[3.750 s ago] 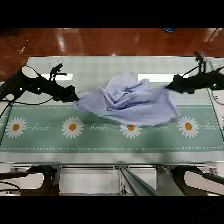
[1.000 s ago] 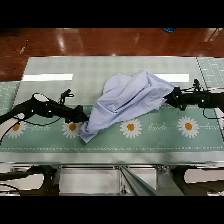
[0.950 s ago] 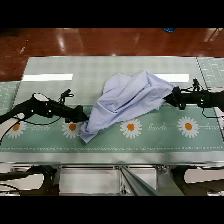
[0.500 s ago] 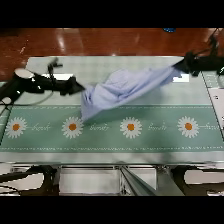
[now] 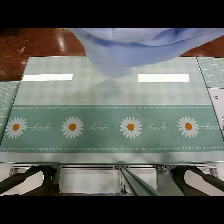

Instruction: Fold the shirts.

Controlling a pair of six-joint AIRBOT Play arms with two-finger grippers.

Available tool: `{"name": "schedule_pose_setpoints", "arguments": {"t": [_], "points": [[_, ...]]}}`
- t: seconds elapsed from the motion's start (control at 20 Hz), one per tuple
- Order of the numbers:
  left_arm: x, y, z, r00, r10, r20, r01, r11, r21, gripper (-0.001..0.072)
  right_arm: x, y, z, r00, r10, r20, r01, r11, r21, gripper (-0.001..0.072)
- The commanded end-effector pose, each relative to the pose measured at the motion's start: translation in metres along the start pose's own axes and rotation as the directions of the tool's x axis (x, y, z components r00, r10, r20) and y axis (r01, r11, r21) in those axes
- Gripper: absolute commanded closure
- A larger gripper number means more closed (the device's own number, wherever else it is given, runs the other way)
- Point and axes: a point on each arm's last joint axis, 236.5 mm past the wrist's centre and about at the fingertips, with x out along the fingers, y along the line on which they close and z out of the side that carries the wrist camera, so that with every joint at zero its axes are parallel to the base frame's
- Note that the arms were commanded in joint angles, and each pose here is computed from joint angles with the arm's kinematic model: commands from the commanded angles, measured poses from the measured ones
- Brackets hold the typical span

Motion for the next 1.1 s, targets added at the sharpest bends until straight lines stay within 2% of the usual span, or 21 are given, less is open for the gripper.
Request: {"name": "schedule_pose_setpoints", "arguments": {"t": [0.0,0.1,0.2,0.35,0.6,0.75,0.85,0.95,1.05], "points": [[-0.069,-0.071,0.061,0.981,0.074,0.181,-0.116,0.965,0.236,0.0685,-0.080,0.034,-0.004,0.986,-0.153,0.061,0.160,0.979,-0.127,0.0694],[-0.099,-0.080,0.066,0.957,0.186,0.225,-0.249,0.922,0.296,0.0685,-0.106,0.048,-0.023,0.979,-0.193,0.056,0.200,0.970,-0.139,0.0694],[-0.115,-0.086,0.054,0.943,0.264,0.201,-0.321,0.879,0.354,0.0685,-0.119,0.052,-0.053,0.974,-0.224,0.020,0.225,0.968,-0.113,0.0694],[-0.117,-0.082,0.011,0.953,0.299,0.052,-0.298,0.887,0.353,0.0685,-0.113,0.045,-0.125,0.969,-0.224,-0.101,0.222,0.975,-0.029,0.0693],[-0.092,0.012,-0.071,0.923,0.324,-0.209,-0.311,0.946,0.095,0.0684,-0.063,0.000,-0.266,0.902,-0.160,-0.401,0.244,0.955,0.168,0.0694],[-0.056,0.074,-0.151,0.889,0.257,-0.379,-0.305,0.950,-0.072,0.0685,-0.027,-0.035,-0.313,0.872,-0.141,-0.469,0.287,0.923,0.257,0.0694],[-0.026,0.117,-0.217,0.841,0.237,-0.486,-0.344,0.928,-0.143,0.0685,-0.002,-0.056,-0.335,0.857,-0.119,-0.501,0.302,0.905,0.302,0.0694],[0.003,0.160,-0.272,0.785,0.252,-0.566,-0.402,0.903,-0.154,0.0685,0.025,-0.079,-0.348,0.846,-0.100,-0.523,0.313,0.889,0.336,0.0694],[0.035,0.203,-0.305,0.772,0.287,-0.567,-0.455,0.873,-0.177,0.0684,0.058,-0.105,-0.355,0.851,-0.085,-0.518,0.321,0.866,0.384,0.0694]]}}
